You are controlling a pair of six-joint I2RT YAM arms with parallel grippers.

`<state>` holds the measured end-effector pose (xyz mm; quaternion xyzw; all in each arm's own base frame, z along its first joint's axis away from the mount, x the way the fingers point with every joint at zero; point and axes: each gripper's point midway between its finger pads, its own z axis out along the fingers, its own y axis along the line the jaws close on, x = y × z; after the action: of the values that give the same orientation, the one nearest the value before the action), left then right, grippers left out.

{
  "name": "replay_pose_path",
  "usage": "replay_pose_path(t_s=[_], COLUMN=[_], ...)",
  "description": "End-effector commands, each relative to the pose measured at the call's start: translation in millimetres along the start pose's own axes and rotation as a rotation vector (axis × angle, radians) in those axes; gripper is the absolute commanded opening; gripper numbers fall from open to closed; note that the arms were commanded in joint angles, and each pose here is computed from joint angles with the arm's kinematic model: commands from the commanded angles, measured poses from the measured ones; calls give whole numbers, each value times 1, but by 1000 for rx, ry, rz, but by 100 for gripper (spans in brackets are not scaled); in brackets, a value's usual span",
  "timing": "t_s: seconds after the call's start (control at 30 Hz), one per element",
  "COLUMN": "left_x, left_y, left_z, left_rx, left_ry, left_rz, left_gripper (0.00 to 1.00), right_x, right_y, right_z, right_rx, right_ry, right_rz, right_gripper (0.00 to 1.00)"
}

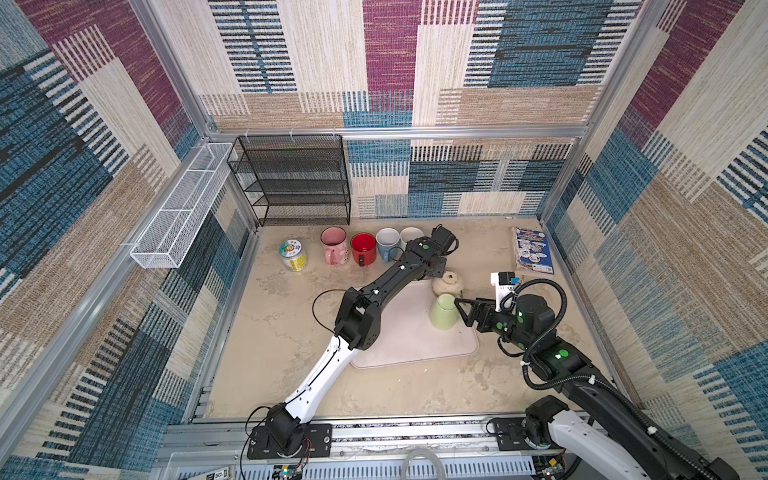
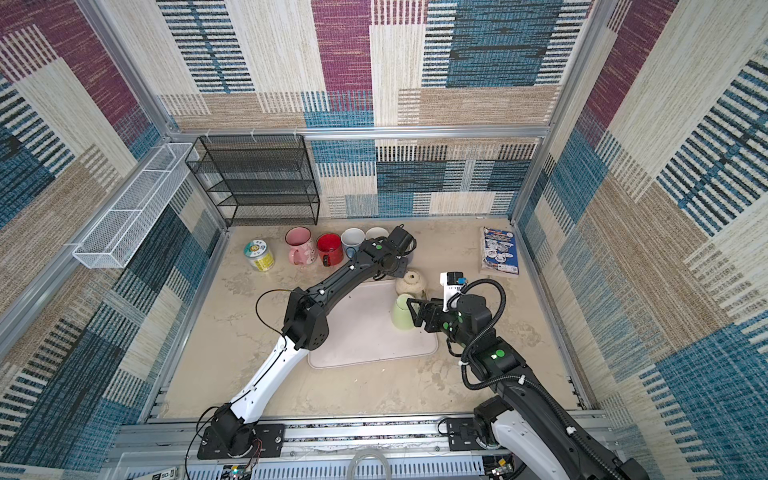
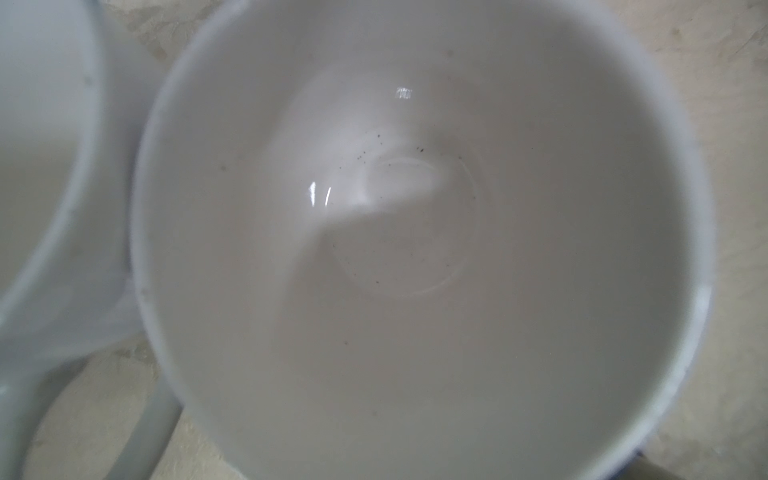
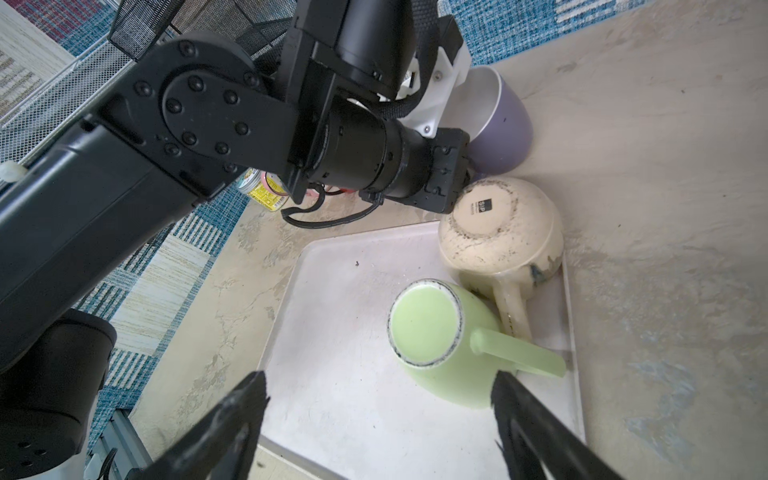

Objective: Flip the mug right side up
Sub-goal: 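Lower the lavender mug upright beside the white mug with the left gripper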

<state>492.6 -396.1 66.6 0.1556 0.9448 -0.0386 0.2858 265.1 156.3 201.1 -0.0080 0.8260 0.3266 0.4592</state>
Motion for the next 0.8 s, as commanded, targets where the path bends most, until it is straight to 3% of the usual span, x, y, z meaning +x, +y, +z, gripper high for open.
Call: replay_pose_path(t_s=[0.0,0.77], left_x=[-22,-30], left_y=[-1,-3], left_z=[-9,-14], left_rx=[3,20], left_ry=[-80,-106], left_rz=[-49,-64], left_gripper=[15,22], right_x=[0,-2], right_y=[3,3], right_z=[0,-7], right_rx=[-15,-15], right_ry=[-3,-20], right_rz=[1,-4], right_gripper=[87,87])
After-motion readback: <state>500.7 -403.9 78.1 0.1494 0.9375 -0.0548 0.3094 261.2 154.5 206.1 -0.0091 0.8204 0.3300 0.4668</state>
